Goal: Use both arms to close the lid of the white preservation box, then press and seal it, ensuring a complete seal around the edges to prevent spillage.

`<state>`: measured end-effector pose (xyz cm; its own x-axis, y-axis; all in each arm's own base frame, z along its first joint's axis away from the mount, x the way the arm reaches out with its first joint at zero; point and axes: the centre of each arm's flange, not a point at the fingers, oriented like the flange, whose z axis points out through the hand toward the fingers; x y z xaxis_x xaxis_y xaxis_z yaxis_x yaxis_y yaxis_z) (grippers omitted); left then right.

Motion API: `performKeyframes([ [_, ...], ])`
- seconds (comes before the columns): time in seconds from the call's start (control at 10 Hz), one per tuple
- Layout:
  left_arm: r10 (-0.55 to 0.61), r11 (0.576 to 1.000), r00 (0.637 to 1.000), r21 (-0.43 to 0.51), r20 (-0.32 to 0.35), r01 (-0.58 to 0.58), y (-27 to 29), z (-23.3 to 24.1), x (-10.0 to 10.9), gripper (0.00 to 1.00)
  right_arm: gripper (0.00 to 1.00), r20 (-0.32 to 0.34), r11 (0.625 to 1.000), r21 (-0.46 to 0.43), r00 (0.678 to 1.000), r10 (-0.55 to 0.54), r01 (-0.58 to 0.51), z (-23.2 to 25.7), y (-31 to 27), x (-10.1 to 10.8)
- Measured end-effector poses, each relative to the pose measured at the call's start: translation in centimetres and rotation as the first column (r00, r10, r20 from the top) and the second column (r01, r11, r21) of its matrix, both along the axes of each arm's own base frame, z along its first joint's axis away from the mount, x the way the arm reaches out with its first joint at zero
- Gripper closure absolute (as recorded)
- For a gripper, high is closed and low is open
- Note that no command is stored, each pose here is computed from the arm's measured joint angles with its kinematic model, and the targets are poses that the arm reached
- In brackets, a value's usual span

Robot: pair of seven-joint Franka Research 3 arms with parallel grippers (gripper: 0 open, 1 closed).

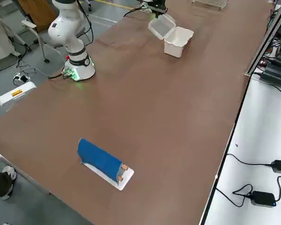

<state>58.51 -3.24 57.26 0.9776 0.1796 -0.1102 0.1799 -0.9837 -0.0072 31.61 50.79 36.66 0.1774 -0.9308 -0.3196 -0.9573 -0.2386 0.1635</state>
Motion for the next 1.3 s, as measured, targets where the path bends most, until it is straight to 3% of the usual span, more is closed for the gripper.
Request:
performKeyframes([
  [0.2, 0.000, 1.000, 1.000, 0.000, 0.001, 0.000, 0.0, 0.1, 0.0, 0.04, 0.96, 0.017, 0.999, 0.020, 1.000, -0.026, 0.026, 2.4, -0.3, 2.1],
  [0.5, 0.001, 1.000, 1.000, 0.000, 0.002, -0.001, 0.1, 0.1, 0.0, 0.03, 0.96, 0.079, 0.993, 0.077, 0.992, -0.100, 0.094, 5.3, -2.3, 7.0],
  [0.9, 0.001, 1.000, 1.000, 0.000, 0.002, -0.001, 0.1, 0.1, 0.0, 0.03, 0.96, 0.120, 0.984, 0.122, 0.982, -0.142, 0.128, 4.9, -4.2, 11.2],
  [1.3, 0.003, 1.000, 1.000, 0.000, 0.002, -0.003, 0.2, 0.1, 0.0, 0.03, 0.95, 0.111, 0.975, 0.124, 0.974, -0.198, 0.184, 3.1, -6.5, 15.7],
])
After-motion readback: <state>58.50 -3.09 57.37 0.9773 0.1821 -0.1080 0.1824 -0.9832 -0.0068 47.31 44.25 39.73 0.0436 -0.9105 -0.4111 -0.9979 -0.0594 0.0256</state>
